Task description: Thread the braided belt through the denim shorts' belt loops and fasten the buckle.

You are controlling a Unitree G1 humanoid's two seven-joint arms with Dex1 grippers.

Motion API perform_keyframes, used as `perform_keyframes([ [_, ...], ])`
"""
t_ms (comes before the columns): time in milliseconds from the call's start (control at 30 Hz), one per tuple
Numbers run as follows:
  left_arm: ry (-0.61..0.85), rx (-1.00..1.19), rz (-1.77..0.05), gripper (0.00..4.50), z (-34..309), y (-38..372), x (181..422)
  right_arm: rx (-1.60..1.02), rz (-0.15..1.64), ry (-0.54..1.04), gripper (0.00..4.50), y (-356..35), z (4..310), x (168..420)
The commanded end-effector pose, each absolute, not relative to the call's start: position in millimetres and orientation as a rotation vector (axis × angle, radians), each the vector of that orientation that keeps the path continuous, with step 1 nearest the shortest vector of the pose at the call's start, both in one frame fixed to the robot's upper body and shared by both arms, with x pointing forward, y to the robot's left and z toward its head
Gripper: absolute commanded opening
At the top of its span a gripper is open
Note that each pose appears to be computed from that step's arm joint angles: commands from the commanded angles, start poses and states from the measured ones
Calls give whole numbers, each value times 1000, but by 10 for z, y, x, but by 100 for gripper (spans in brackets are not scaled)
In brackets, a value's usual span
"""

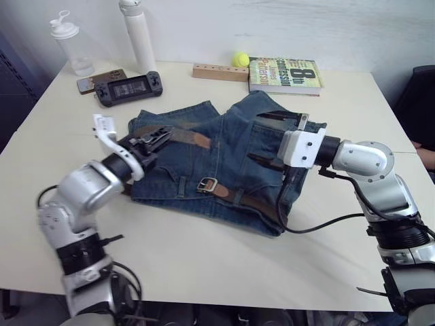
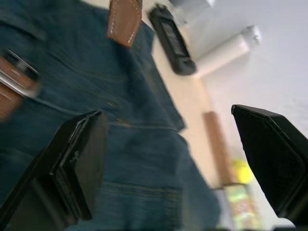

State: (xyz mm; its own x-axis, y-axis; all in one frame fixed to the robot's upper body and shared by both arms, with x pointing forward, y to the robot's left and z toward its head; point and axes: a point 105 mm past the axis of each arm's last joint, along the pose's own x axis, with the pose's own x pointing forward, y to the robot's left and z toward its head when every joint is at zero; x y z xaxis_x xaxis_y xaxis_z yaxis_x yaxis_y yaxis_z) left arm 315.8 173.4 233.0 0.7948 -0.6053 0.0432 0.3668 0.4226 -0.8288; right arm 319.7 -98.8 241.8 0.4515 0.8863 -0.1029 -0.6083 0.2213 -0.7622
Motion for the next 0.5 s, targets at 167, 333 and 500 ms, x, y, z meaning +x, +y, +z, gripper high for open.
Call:
perform_keyframes([
  [167, 468, -789, -654, 0, 2127, 2334, 2770, -435, 1443, -110, 439, -928, 2676, 2621],
  [333, 498, -848, -612, 0, 1967, 2428, 2736, -382, 1457, -91, 439, -884, 2757, 2605],
  [500, 460, -928, -544, 0, 1788, 2298, 2852, -340, 1409, -99, 439, -859, 2798, 2669],
])
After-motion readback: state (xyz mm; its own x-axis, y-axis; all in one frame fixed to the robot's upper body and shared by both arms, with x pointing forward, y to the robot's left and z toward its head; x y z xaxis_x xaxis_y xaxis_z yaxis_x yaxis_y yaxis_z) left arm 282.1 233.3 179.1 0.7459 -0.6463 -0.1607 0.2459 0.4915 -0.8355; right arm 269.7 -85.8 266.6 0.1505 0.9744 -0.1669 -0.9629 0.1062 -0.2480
